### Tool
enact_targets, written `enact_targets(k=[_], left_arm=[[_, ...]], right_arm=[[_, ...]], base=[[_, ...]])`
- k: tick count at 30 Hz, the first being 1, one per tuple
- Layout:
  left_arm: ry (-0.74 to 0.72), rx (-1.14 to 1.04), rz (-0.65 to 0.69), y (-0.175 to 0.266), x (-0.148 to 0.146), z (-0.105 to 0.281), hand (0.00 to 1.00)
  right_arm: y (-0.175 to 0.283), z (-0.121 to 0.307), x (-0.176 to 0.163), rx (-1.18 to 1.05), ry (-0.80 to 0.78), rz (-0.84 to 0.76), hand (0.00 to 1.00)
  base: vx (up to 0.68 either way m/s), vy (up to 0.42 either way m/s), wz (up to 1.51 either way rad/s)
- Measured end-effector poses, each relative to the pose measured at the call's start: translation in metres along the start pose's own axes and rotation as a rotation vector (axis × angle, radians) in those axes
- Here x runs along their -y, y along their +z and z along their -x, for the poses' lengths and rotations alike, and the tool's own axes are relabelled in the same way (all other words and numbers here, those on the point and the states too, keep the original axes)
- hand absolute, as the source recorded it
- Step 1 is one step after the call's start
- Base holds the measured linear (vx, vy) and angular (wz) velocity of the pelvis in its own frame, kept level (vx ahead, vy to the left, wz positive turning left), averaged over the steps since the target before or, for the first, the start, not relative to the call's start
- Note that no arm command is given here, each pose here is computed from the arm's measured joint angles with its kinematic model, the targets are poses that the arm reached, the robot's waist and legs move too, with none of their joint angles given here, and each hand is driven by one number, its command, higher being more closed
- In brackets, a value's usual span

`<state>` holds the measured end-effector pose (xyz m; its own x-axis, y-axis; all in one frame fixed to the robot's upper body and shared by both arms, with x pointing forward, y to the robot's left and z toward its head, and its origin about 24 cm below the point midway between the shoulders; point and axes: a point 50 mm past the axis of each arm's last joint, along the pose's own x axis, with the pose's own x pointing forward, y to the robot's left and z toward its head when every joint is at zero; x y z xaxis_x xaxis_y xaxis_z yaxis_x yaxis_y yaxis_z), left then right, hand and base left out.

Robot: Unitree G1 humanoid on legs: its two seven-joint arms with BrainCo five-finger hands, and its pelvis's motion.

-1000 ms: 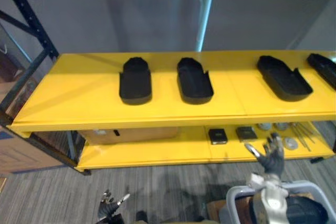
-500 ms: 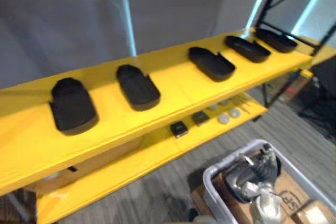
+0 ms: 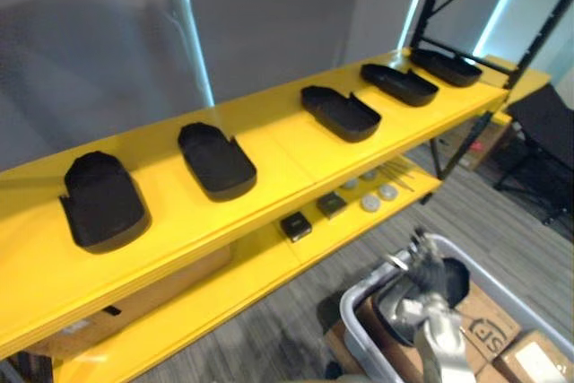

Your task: Walk over and take plastic housings, then place them on the shelf

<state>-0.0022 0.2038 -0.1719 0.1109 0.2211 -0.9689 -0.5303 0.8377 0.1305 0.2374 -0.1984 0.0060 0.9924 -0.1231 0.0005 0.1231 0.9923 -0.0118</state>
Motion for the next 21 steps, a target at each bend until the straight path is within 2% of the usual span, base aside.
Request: enact_targets(k=[4,7,10,13,16,21], left_arm=[[-0.023,0.105,-0.035,0.023,0.007,-0.002,0.00],[-0.026,0.140,-0.106,0.034,0.013,-0.002,0.00],[-0.026,0.216,-0.121,0.053,0.018,-0.001,0.00],[-0.008,0.287,-0.111,0.074,0.009,0.001,0.00],[-0.003,0.283,-0.099,0.076,0.001,0.001,0.00],[0.029,0.201,-0.116,0.048,-0.025,0.001,0.00]], right_arm=[[0.000,-0.001,0.008,-0.005,-0.052,-0.023,0.00],[-0.012,0.013,0.016,-0.058,-0.090,-0.060,0.00],[-0.021,0.028,0.017,-0.093,-0.090,-0.100,0.00],[-0.030,0.040,0.002,-0.125,-0.058,-0.143,0.00],[-0.026,0.035,-0.012,-0.096,-0.029,-0.136,0.00],[-0.023,0.031,-0.031,-0.080,-0.045,-0.157,0.00]], base=[[-0.01,0.176,-0.27],[-0.04,0.138,-0.54],[-0.17,0.056,-0.62],[-0.19,0.022,-0.39],[-0.12,-0.039,-0.15],[0.00,-0.194,-0.38]])
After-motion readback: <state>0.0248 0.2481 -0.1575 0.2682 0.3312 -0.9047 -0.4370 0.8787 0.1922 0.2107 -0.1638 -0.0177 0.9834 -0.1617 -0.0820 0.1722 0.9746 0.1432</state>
